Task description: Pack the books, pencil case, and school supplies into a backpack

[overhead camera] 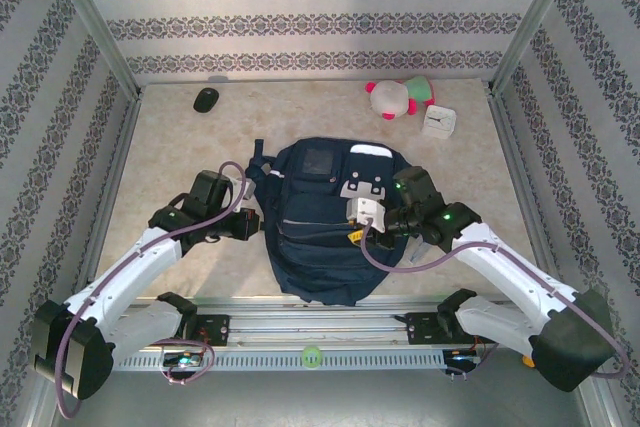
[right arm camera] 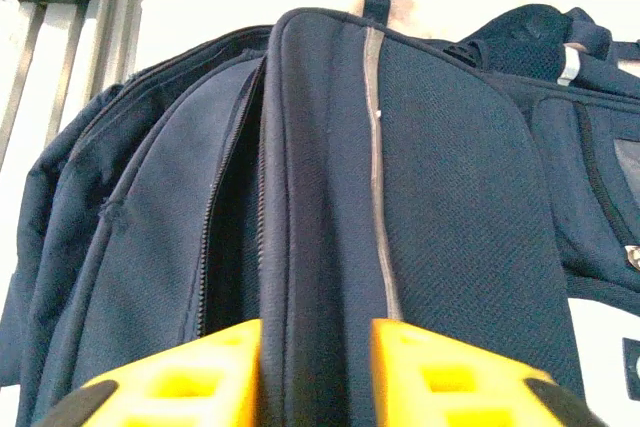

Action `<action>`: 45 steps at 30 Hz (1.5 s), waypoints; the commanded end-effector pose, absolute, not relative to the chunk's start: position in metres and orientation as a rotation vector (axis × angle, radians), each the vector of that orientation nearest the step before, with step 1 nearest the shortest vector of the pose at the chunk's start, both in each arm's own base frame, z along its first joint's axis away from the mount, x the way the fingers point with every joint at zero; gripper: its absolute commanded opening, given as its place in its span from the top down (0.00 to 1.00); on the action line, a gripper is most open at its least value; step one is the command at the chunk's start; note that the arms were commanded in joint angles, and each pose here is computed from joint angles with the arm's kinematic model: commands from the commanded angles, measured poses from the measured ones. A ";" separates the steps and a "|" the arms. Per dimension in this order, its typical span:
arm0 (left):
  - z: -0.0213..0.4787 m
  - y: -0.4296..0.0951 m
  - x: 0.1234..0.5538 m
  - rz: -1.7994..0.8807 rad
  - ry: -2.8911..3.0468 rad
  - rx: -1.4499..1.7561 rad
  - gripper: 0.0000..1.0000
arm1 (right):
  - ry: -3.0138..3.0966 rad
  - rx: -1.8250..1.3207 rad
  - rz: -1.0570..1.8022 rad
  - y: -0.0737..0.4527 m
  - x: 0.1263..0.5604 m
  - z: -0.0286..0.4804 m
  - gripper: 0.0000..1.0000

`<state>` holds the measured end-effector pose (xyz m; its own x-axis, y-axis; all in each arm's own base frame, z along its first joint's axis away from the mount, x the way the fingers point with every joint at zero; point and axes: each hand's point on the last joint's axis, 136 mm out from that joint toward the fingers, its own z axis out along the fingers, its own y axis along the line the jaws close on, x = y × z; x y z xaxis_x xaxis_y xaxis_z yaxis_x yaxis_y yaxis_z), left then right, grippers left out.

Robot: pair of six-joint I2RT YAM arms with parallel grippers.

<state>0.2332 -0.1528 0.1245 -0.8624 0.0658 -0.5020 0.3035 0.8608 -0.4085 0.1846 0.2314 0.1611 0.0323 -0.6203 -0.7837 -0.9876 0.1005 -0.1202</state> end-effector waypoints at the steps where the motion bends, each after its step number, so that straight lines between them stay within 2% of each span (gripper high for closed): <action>1: 0.133 -0.160 0.241 -0.724 2.479 0.290 1.00 | 1.633 -1.583 0.588 0.246 0.184 0.182 0.53; 2: 0.132 -0.160 0.241 -0.719 2.480 0.294 1.00 | 1.624 -1.595 0.554 0.250 0.182 0.182 0.52; 3: 0.132 -0.160 0.240 -0.719 2.479 0.307 0.96 | 1.617 -1.603 0.536 0.254 0.179 0.182 0.50; 5: 0.133 -0.162 0.236 -0.714 2.449 0.388 0.71 | 1.608 -1.620 0.515 0.264 0.172 0.179 0.48; 6: 0.133 -0.161 0.235 -0.700 2.432 0.414 0.65 | 1.606 -1.626 0.503 0.268 0.170 0.176 0.47; 7: 0.134 -0.157 0.236 -0.672 2.417 0.417 0.64 | 1.606 -1.636 0.487 0.272 0.169 0.171 0.46; 14: 0.139 -0.157 0.243 -0.651 2.372 0.414 0.59 | 1.653 -1.701 0.382 0.306 0.175 0.139 0.44; 17: 0.139 -0.161 0.240 -0.668 2.348 0.478 0.57 | 1.668 -1.683 0.298 0.313 0.191 0.127 0.49; 19: 0.143 -0.162 0.238 -0.656 2.311 0.556 0.53 | 1.661 -1.669 0.251 0.315 0.201 0.128 0.65; 21: 0.148 -0.166 0.232 -0.645 2.240 0.697 0.47 | 1.632 -1.685 0.267 0.316 0.200 0.136 0.93; 22: 0.150 -0.168 0.230 -0.639 2.203 0.760 0.45 | 1.614 -1.693 0.299 0.316 0.198 0.142 1.00; 28: 0.150 -0.179 0.212 -0.610 2.021 1.137 0.41 | 1.506 -1.650 0.667 0.298 0.175 0.188 1.00; 42: 0.147 -0.227 0.200 -0.833 1.925 1.367 0.37 | 1.496 -1.618 0.665 0.279 0.182 0.199 1.00; 45: 0.134 -0.230 0.200 -0.787 1.954 1.397 0.37 | 1.494 -1.615 0.669 0.280 0.182 0.199 1.00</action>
